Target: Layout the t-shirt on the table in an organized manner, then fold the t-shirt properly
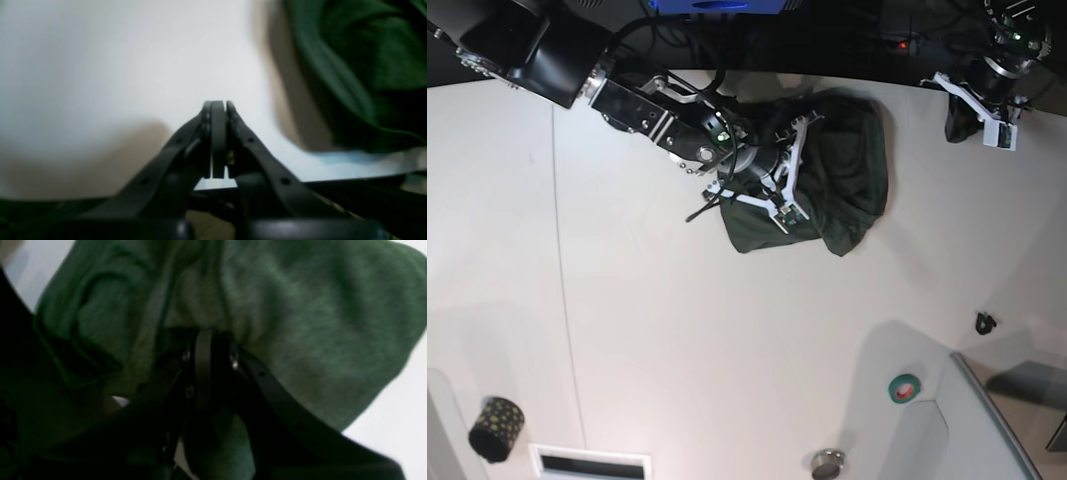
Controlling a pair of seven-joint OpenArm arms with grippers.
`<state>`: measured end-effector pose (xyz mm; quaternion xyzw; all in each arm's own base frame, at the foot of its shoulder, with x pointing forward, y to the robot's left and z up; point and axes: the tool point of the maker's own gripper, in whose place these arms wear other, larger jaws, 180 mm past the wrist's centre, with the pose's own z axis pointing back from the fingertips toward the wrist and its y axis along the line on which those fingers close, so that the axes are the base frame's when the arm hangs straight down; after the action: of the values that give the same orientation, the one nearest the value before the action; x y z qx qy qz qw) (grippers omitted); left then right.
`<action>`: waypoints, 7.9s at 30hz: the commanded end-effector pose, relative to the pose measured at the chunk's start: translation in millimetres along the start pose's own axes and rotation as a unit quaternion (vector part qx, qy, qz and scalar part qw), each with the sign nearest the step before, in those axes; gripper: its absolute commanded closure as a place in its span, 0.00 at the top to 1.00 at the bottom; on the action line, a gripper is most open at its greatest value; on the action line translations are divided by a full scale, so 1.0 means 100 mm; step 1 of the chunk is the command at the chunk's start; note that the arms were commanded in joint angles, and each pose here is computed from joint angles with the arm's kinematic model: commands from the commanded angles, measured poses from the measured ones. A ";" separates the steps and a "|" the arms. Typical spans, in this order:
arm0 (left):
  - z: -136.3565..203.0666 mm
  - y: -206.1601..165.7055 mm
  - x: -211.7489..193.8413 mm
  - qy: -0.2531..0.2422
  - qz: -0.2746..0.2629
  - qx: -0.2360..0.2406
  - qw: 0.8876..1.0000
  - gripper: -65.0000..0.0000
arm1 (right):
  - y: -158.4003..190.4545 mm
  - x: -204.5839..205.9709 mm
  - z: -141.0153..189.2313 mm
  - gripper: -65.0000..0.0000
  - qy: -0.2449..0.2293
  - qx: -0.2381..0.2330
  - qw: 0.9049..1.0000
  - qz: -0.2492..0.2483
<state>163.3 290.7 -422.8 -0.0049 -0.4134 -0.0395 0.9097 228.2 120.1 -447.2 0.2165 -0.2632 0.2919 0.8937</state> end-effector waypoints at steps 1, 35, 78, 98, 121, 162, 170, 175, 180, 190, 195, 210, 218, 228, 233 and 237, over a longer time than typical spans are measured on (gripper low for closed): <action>0.05 0.09 0.10 -0.018 -0.004 0.010 1.000 0.00 | 0.06 0.26 0.02 0.09 -0.034 0.007 0.999 0.006; 0.16 0.20 0.23 -0.039 0.030 0.011 0.999 0.00 | 0.50 0.90 0.26 0.09 -0.113 0.070 0.990 0.049; -0.92 -1.36 -0.09 0.060 0.242 -0.241 0.938 0.80 | -1.64 -0.19 0.89 0.09 -0.073 -0.146 0.981 -0.108; -1.12 -1.17 0.07 0.202 -0.140 -0.196 0.949 0.00 | -2.82 -0.98 1.97 0.09 -0.163 -0.338 0.895 -0.242; -1.59 -2.51 1.19 0.120 -0.559 -0.284 0.770 0.00 | -2.61 -1.10 1.99 0.09 -0.166 -0.330 0.891 -0.265; -1.65 -3.21 0.88 0.162 -0.415 -0.351 0.824 0.00 | -2.71 -1.28 2.33 0.09 -0.184 -0.371 0.859 -0.301; -1.62 -3.35 0.91 0.154 -0.417 -0.358 0.821 0.00 | -2.71 -1.28 2.33 0.09 -0.183 -0.372 0.859 -0.301; -1.62 -3.33 0.89 0.157 -0.413 -0.358 0.822 0.00 | -2.71 -1.28 2.33 0.09 -0.183 -0.372 0.859 -0.301; -1.66 -3.13 0.86 0.166 -0.410 -0.346 0.828 0.00 | -2.71 -1.28 2.33 0.09 -0.183 -0.372 0.859 -0.301; -1.68 -3.02 0.83 0.172 -0.411 -0.339 0.829 0.00 | -2.70 -1.28 2.32 0.09 -0.183 -0.370 0.860 -0.300; -1.68 -3.05 0.84 0.170 -0.411 -0.341 0.828 0.00 | -2.70 -1.29 2.32 0.09 -0.182 -0.370 0.860 -0.300; -1.69 -3.06 0.92 0.163 -0.419 -0.338 0.827 0.13 | -2.69 -1.31 2.32 0.09 -0.180 -0.371 0.860 -0.301; -1.72 -3.03 1.01 0.157 -0.422 -0.332 0.829 0.42 | -2.69 -1.31 2.32 0.09 -0.181 -0.371 0.860 -0.301; -1.73 -3.08 1.31 0.125 -0.434 -0.324 0.831 0.67 | -2.69 -1.31 2.32 0.09 -0.180 -0.370 0.860 -0.301; -1.70 -3.12 1.56 0.098 -0.445 -0.315 0.833 0.67 | -2.68 -1.31 2.31 0.09 -0.178 -0.369 0.861 -0.302; -1.66 -3.12 1.79 0.081 -0.463 -0.299 0.831 0.67 | -2.68 -1.31 2.31 0.09 -0.178 -0.369 0.861 -0.302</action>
<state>366.6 -27.2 -426.3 -0.0788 -0.2278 -0.5776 0.7799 221.8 -251.4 -420.4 -0.0066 -0.4102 -0.1606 0.8977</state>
